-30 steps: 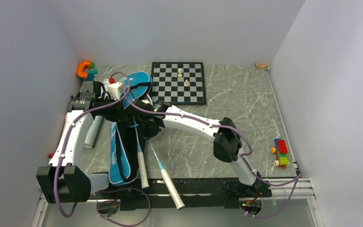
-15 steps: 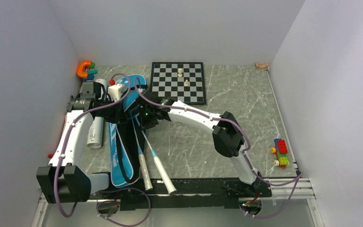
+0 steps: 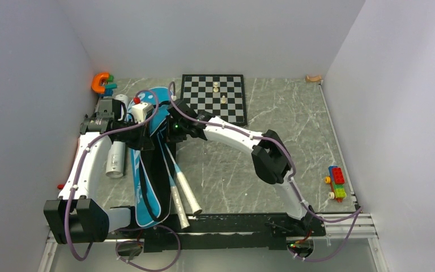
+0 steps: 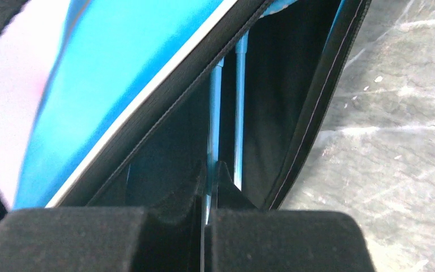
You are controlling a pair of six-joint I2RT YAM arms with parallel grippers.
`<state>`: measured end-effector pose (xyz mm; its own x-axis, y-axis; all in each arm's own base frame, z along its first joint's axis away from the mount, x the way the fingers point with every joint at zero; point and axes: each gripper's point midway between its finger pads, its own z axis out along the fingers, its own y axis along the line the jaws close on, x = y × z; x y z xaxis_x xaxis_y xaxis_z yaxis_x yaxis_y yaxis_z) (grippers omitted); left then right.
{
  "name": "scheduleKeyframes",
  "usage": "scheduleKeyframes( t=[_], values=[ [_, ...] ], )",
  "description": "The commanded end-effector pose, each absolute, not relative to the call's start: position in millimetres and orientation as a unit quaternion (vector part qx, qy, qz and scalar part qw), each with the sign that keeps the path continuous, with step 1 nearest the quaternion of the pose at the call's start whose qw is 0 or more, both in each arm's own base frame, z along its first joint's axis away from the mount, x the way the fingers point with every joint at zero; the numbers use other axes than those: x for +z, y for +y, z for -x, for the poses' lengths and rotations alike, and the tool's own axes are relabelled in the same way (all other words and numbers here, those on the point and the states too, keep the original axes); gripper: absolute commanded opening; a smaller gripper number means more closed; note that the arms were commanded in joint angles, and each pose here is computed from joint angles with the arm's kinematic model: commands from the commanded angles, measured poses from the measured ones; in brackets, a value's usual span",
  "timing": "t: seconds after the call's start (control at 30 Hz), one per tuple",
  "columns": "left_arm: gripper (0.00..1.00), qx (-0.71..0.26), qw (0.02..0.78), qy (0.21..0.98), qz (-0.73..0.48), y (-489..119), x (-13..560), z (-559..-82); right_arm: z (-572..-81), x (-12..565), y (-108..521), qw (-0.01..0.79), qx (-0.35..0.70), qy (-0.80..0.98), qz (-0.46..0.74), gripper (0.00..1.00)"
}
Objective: Pack up the badminton gear
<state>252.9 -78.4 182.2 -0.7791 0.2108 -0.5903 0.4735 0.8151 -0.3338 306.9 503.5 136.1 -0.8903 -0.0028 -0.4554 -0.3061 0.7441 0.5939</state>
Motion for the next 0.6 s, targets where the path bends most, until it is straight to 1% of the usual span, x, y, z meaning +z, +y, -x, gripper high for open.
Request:
scheduleKeyframes(
  t=[0.0, 0.13, 0.17, 0.27, 0.4, 0.47, 0.57],
  values=[
    [0.0, -0.279, 0.283, 0.893, -0.214, -93.2, 196.9, -241.0, -323.7, 151.1, 529.9, 0.254, 0.395, 0.88, 0.072, 0.0],
    [0.0, -0.28, 0.279, 0.892, -0.218, -93.8, 193.6, -239.0, -311.8, 131.7, 526.6, 0.239, 0.399, 0.882, 0.078, 0.0],
    [0.0, -0.281, 0.278, 0.892, -0.217, -93.8, 193.4, -239.2, -308.3, 126.5, 524.3, 0.232, 0.4, 0.883, 0.078, 0.03],
    [0.0, -0.282, 0.278, 0.892, -0.218, -94.4, 194.0, -239.8, -303.5, 120.0, 517.5, 0.227, 0.403, 0.884, 0.071, 0.19],
    [0.0, -0.282, 0.278, 0.892, -0.219, -94.9, 195.4, -239.9, -305.2, 121.4, 505.4, 0.218, 0.416, 0.881, 0.057, 0.32],
    [0.0, -0.28, 0.277, 0.893, -0.219, -94.4, 194.7, -239.4, -305.2, 126.7, 497.4, 0.215, 0.423, 0.879, 0.053, 0.44],
    [0.0, -0.279, 0.277, 0.893, -0.22, -94.4, 194.4, -238.7, -306.2, 141.5, 479.9, 0.229, 0.426, 0.874, 0.052, 0.55]
  ],
)
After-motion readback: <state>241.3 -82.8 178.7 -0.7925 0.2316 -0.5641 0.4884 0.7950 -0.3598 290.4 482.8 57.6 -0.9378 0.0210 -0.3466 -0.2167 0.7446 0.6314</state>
